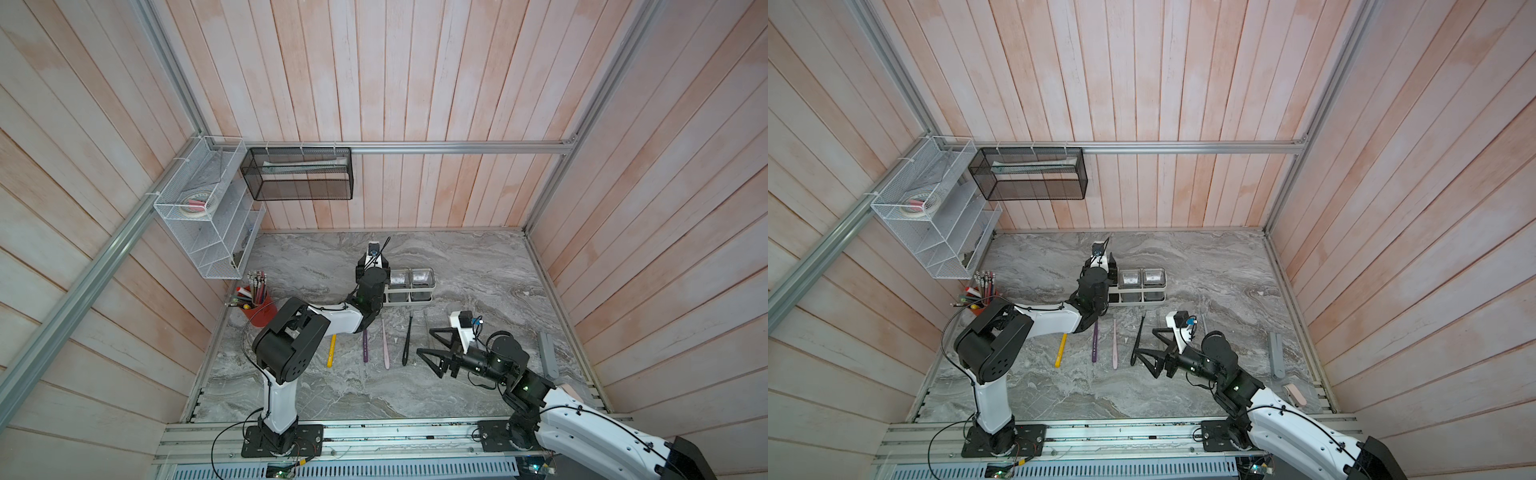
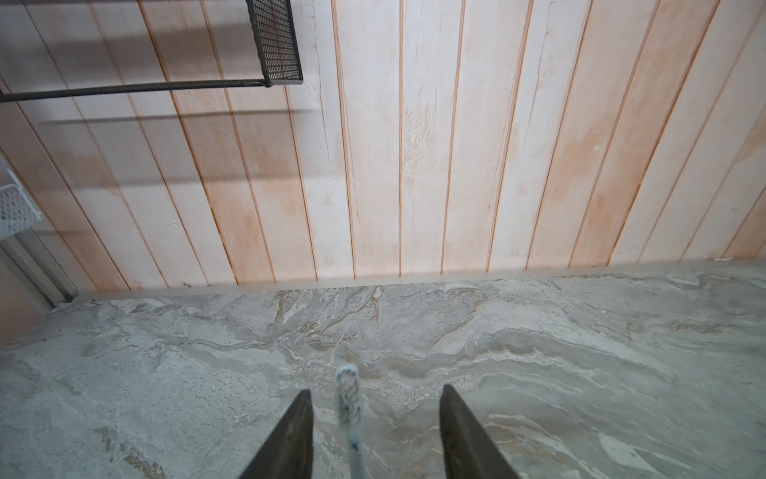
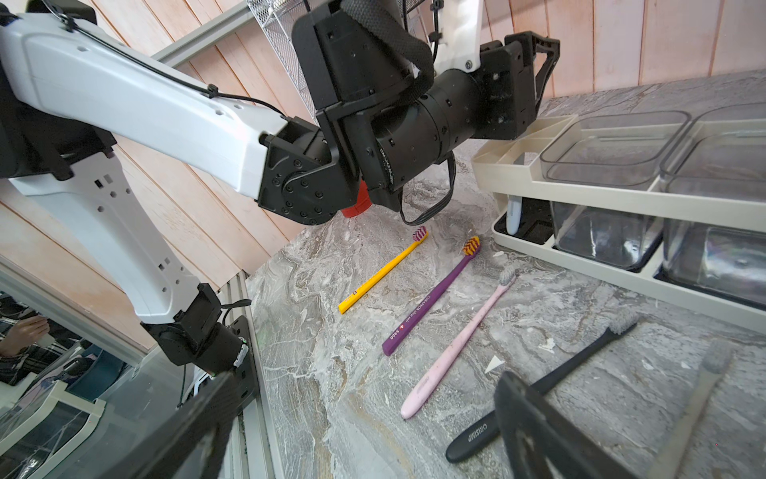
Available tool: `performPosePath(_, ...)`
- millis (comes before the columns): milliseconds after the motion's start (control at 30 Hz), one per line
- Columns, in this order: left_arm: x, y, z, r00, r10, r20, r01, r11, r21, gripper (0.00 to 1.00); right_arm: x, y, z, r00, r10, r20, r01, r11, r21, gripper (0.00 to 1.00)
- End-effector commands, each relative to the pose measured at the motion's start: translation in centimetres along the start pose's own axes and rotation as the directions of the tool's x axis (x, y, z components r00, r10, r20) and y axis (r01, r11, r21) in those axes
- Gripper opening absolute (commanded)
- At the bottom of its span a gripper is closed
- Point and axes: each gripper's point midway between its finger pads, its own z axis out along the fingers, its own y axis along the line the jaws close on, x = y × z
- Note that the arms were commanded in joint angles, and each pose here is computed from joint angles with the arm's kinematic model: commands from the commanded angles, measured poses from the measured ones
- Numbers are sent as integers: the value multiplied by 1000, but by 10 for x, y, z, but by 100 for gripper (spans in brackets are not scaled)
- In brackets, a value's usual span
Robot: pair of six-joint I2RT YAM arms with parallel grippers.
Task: Place the toothbrush into the toothbrush holder
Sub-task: Place the toothbrush in the toothbrush holder, then pick up the toothbrush from the center of the board.
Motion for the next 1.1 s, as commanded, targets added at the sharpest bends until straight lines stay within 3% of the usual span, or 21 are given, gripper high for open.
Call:
performPosePath(0, -4, -1, -1, 1000, 1, 11, -1, 1000, -2, 53, -3, 4, -1, 1000, 4, 14, -4, 1000, -23, 98)
performPosePath(233, -18, -1, -3, 999, -4, 32, 4, 1000, 5, 60, -6, 6, -1, 1000, 2, 19, -2, 1000, -28, 98)
performPosePath(500, -46, -8, -8, 998, -22, 64, 19, 999, 40, 74, -9, 8, 0, 1000, 5, 21, -4, 999, -32, 98)
performPosePath(667, -65, -10, -16, 995, -44, 89, 38, 997, 61, 94, -10, 3, 1, 1000, 14, 24, -14, 1000, -3, 98)
performPosePath(867, -93, -10, -25, 993, -73, 92, 64, 994, 93, 98, -8, -7, 8, 999, 47, -12, -46, 997, 55, 98)
performPosePath(1067, -106, 6, -46, 995, -100, -4, 100, 991, 94, 100, -4, -26, 16, 993, 96, -61, -85, 983, 161, 98)
